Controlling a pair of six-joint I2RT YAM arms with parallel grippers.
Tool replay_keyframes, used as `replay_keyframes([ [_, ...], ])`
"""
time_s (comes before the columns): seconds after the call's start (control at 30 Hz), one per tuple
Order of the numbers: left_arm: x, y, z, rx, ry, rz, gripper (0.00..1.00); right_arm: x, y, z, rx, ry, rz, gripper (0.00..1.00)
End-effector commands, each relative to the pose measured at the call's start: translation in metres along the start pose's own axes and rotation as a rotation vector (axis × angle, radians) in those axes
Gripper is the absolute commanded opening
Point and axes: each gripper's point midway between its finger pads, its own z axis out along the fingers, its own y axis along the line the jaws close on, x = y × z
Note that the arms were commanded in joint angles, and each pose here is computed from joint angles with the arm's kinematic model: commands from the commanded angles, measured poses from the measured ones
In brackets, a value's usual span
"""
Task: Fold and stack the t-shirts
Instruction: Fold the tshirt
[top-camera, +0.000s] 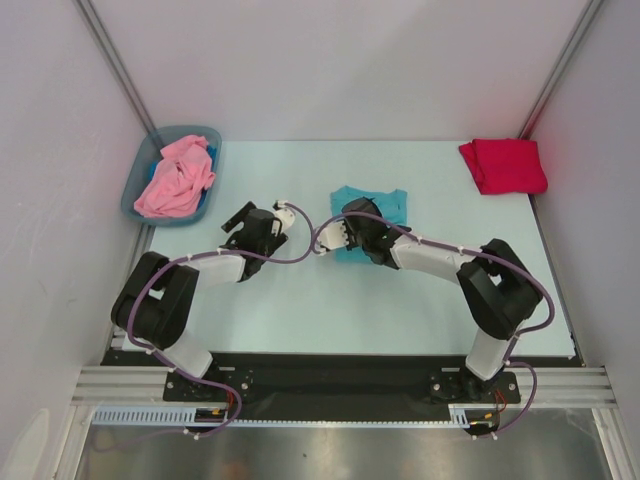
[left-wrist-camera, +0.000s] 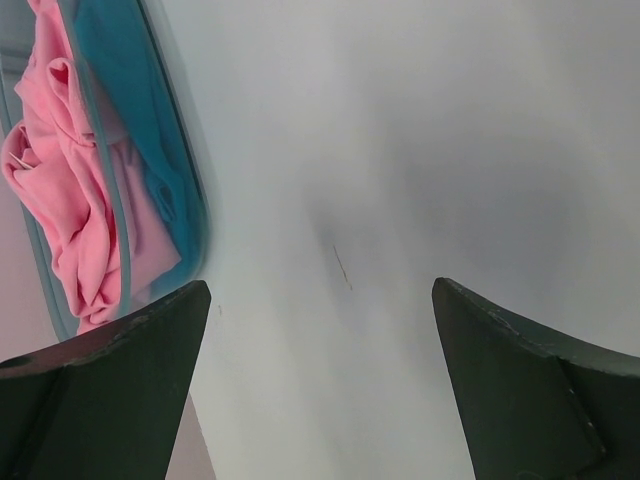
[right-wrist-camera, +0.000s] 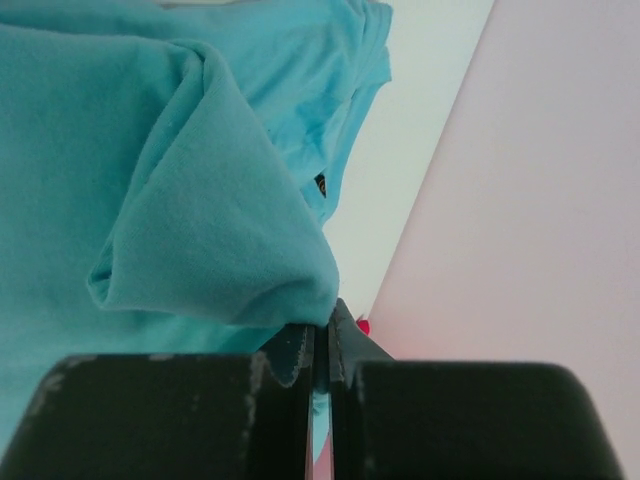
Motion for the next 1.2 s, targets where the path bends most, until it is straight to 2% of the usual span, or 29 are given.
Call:
replay_keyframes([
  [0.0, -0.003, 0.003, 0.002, -0.01, -0.018, -0.003, 1.0, -0.005, -0.043, 0.005, 0.134, -0.026, 0.021, 0.0],
  [0.4, -0.003, 0.002, 0.003, -0.012, -0.017, 0.0, 1.0, 0.003, -0.048, 0.037, 0.145, -0.007, 0.028, 0.0],
  [1.17, -0.002, 0.001, 0.004, -0.013, -0.012, 0.008, 1.0, 0.014, -0.053, 0.069, 0.154, 0.026, 0.036, 0.01],
])
